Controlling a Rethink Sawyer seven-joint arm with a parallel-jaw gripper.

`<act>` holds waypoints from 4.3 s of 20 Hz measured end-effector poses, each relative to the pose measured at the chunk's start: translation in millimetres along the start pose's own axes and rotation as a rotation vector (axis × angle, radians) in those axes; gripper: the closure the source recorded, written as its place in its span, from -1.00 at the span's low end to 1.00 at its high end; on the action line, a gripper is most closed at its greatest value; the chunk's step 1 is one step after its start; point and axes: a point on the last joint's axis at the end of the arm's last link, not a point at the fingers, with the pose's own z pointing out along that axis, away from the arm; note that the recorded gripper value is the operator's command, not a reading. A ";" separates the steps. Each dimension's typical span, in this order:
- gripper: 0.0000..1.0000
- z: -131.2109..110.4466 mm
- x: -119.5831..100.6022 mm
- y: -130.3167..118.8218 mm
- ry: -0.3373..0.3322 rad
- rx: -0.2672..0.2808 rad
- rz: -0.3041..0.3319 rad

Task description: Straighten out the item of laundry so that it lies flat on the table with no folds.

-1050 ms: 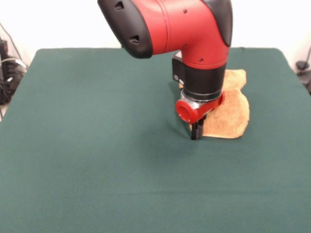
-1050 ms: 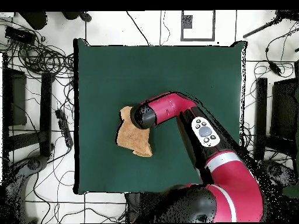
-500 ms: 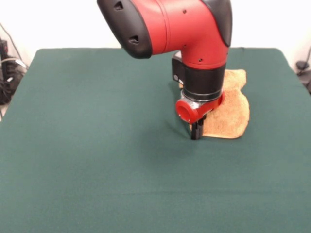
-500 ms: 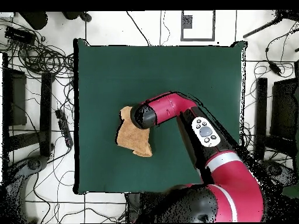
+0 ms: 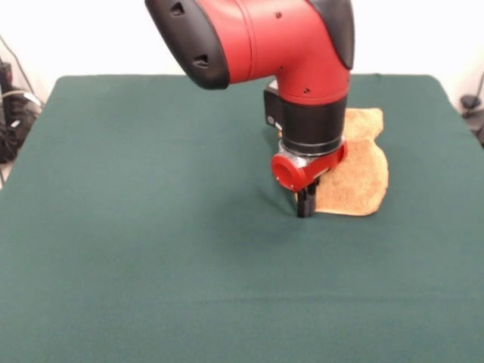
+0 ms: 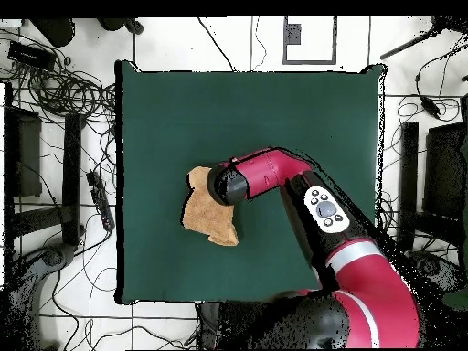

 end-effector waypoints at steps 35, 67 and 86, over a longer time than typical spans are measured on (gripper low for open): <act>1.00 -31.8 46.6 26.2 0.034 -0.064 0.009; -1.00 -14.3 51.4 38.3 0.022 -0.012 -0.061; -1.00 -12.6 52.0 19.4 0.008 -0.028 0.020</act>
